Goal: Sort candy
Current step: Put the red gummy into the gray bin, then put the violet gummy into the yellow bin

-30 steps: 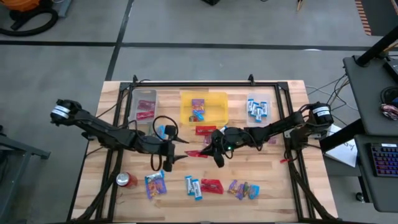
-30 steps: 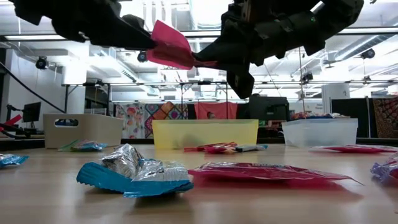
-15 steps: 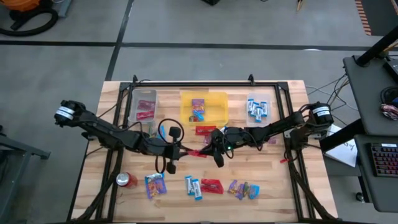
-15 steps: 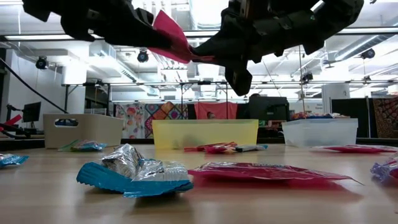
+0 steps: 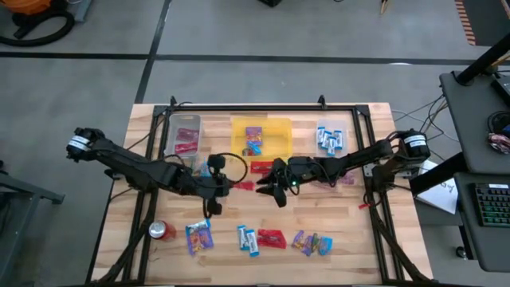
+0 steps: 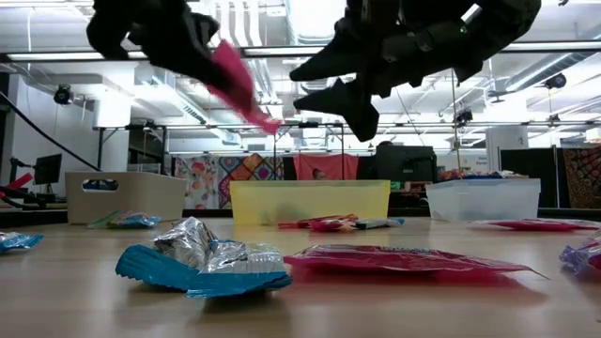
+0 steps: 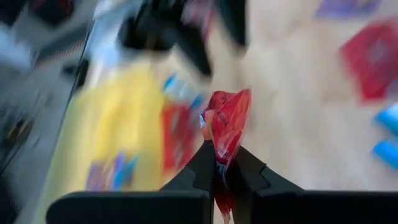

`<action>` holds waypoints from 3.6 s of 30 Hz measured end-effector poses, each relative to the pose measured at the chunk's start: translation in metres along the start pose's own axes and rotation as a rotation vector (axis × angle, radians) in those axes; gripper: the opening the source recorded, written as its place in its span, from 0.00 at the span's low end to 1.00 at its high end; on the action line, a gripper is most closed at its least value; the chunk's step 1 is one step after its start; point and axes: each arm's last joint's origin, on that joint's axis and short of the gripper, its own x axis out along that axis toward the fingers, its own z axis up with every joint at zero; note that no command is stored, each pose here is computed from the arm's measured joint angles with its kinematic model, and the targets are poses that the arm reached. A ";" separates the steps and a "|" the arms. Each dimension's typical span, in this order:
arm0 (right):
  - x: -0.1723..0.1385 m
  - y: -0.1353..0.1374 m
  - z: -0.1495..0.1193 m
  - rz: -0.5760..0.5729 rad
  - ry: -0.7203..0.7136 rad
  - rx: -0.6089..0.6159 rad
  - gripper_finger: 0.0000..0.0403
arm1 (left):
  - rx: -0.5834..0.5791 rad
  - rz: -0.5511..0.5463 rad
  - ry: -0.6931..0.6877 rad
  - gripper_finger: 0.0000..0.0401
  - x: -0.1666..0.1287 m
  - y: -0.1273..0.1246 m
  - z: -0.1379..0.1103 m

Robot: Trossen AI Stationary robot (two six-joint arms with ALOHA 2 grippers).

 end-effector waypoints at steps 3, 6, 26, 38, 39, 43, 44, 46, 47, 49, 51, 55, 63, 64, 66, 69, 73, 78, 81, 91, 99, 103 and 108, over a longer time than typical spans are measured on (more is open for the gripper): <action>-0.005 -0.007 0.005 -0.035 0.012 0.010 0.49 | -0.027 0.085 0.179 0.00 -0.009 0.013 -0.004; -0.008 -0.006 0.008 -0.042 0.010 0.001 0.53 | -0.076 0.183 0.369 0.00 -0.019 0.031 -0.012; -0.008 -0.004 0.002 -0.049 0.062 -0.049 0.52 | -0.439 0.472 0.940 0.01 -0.024 0.192 -0.112; -0.009 -0.004 0.000 -0.058 0.080 -0.051 0.52 | -0.533 0.365 0.879 0.05 -0.017 0.204 -0.138; -0.009 -0.004 0.000 -0.058 0.080 -0.052 0.52 | -0.532 0.363 0.883 0.05 -0.016 0.203 -0.140; -0.009 -0.004 0.000 -0.057 0.080 -0.055 0.52 | -0.540 0.367 0.881 0.05 -0.012 0.199 -0.145; -0.009 -0.004 0.000 -0.058 0.080 -0.055 0.52 | -0.537 0.363 0.888 0.05 -0.012 0.198 -0.146; -0.009 -0.004 0.000 -0.057 0.080 -0.055 0.52 | -0.535 0.359 0.891 0.06 -0.010 0.196 -0.148; -0.009 -0.004 0.000 -0.057 0.080 -0.055 0.52 | -0.534 0.358 0.892 0.07 -0.010 0.196 -0.149; -0.009 -0.004 0.000 -0.057 0.080 -0.055 0.52 | -0.533 0.354 0.897 0.09 -0.010 0.195 -0.150; -0.009 -0.004 0.000 -0.057 0.080 -0.055 0.52 | -0.537 0.354 0.898 0.11 -0.010 0.194 -0.150; -0.009 -0.004 0.000 -0.056 0.080 -0.077 0.52 | -0.558 0.320 0.883 0.18 -0.009 0.193 -0.150; -0.008 0.005 -0.006 0.067 0.127 -0.351 0.52 | -0.611 0.207 0.811 0.31 -0.008 0.190 -0.147; -0.008 0.009 -0.007 0.124 0.140 -0.402 0.52 | -0.624 0.202 0.800 0.32 -0.009 0.190 -0.146; -0.008 0.016 -0.010 0.260 0.156 -0.482 0.52 | -0.647 0.196 0.780 0.33 -0.010 0.188 -0.144; -0.011 0.028 -0.011 0.510 0.155 -0.558 0.52 | -0.670 0.216 0.743 0.33 -0.014 0.185 -0.138; -0.015 0.041 -0.012 0.815 0.142 -0.610 0.51 | -0.689 0.239 0.648 0.33 -0.022 0.176 -0.121; -0.020 0.050 -0.017 1.019 0.149 -0.662 0.47 | -0.672 0.240 0.419 0.33 -0.033 0.159 -0.089; -0.021 0.053 -0.018 1.056 0.150 -0.672 0.45 | -0.631 0.199 0.247 0.33 -0.040 0.144 -0.065; -0.017 0.049 -0.023 0.843 0.356 -0.280 0.37 | -0.410 -0.089 -0.222 0.33 -0.055 0.070 0.005; -0.017 0.031 -0.044 0.403 0.614 0.136 0.32 | -0.261 -0.177 -0.224 0.33 -0.042 0.021 0.020; -0.022 0.029 -0.057 0.253 0.749 0.326 0.32 | -0.232 -0.140 -0.149 0.33 -0.025 0.012 0.017; -0.028 0.039 -0.073 0.153 0.883 0.476 0.32 | -0.184 -0.141 -0.088 0.33 -0.008 0.003 0.014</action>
